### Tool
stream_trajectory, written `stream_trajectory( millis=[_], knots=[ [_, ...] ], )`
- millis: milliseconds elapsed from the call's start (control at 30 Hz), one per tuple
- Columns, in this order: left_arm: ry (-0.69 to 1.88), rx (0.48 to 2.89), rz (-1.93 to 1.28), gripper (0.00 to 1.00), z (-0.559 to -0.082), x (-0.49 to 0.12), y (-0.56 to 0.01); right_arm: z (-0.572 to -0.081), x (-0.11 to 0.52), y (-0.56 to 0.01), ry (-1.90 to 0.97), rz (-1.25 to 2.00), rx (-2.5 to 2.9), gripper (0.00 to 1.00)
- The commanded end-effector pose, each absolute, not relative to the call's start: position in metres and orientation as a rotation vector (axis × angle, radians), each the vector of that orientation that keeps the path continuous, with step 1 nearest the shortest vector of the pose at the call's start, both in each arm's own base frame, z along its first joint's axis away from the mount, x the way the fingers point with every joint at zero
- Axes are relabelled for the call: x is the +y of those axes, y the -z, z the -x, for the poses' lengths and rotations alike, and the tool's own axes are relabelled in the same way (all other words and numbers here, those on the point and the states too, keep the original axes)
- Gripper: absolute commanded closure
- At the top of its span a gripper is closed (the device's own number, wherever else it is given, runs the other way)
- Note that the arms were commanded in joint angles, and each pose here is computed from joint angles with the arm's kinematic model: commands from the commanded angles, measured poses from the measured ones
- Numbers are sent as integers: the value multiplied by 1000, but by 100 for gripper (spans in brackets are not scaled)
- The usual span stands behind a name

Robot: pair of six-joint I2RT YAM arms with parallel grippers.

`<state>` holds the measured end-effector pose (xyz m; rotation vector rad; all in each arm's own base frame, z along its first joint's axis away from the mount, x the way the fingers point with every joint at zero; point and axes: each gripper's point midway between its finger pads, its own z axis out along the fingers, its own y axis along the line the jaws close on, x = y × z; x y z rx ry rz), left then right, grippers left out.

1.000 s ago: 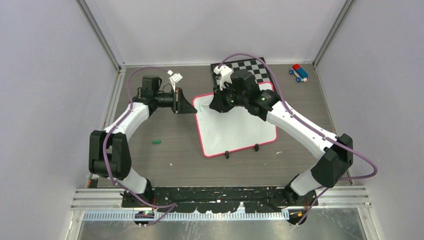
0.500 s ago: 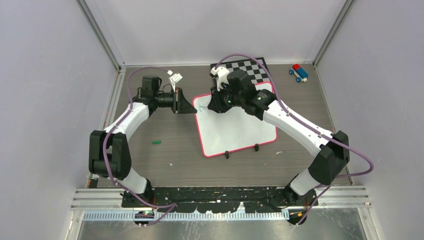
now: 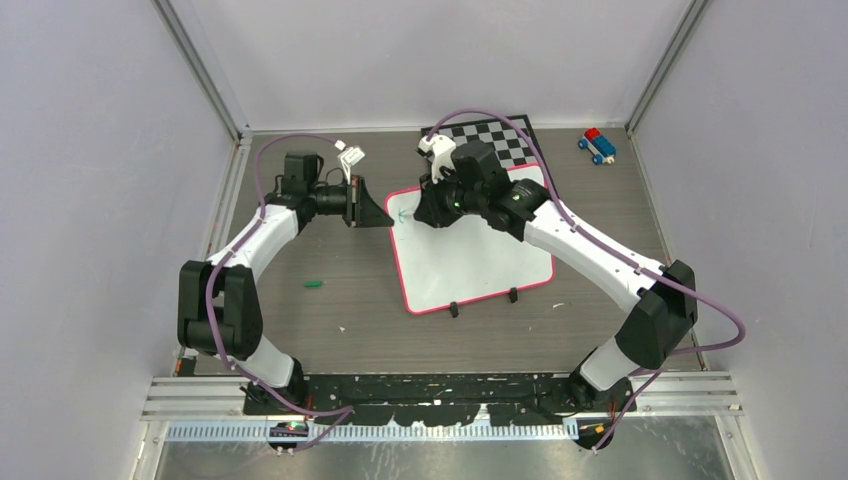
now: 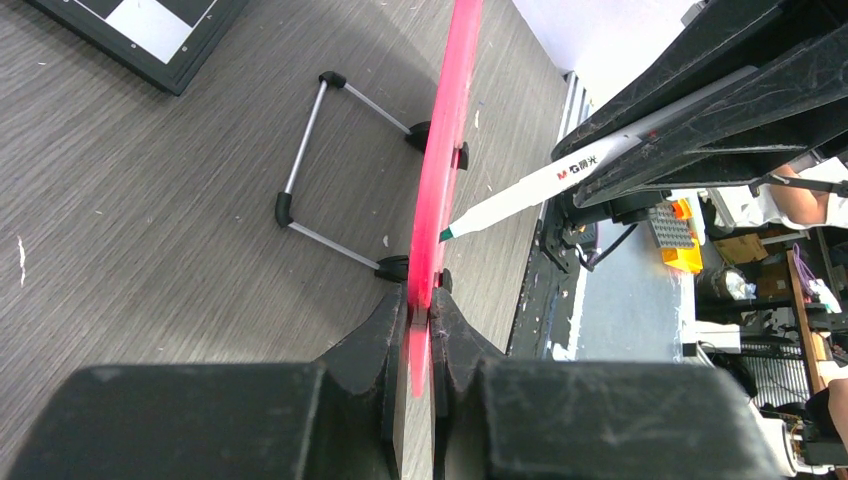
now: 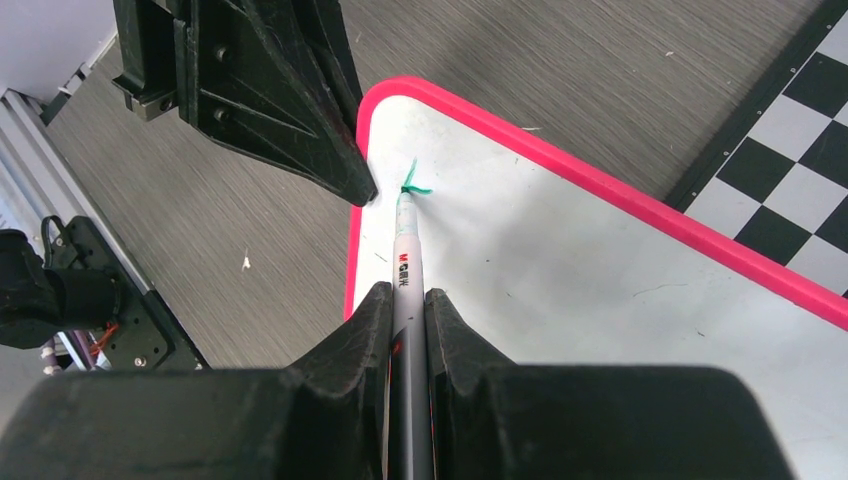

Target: Write a sentence on the whiteboard

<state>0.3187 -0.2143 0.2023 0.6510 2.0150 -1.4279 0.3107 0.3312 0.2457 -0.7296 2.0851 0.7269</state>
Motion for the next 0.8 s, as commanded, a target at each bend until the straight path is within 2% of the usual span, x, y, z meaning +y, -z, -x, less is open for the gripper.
stream_trajectory(
  millis=[0, 200, 433, 767],
  knots=[
    [1455, 1974, -697, 100, -310, -218, -213, -313, 317, -261, -657, 715, 2047, 100],
    [1454, 1974, -697, 100, -311, -218, -213, -306, 309, -255, -640, 739, 2074, 100],
    [1457, 1975, -695, 100, -311, -218, -213, -295, 313, -278, -711, 757, 2027, 100],
    [1455, 1974, -697, 100, -310, -219, -214, -304, 318, -284, -713, 731, 2002, 100]
  ],
)
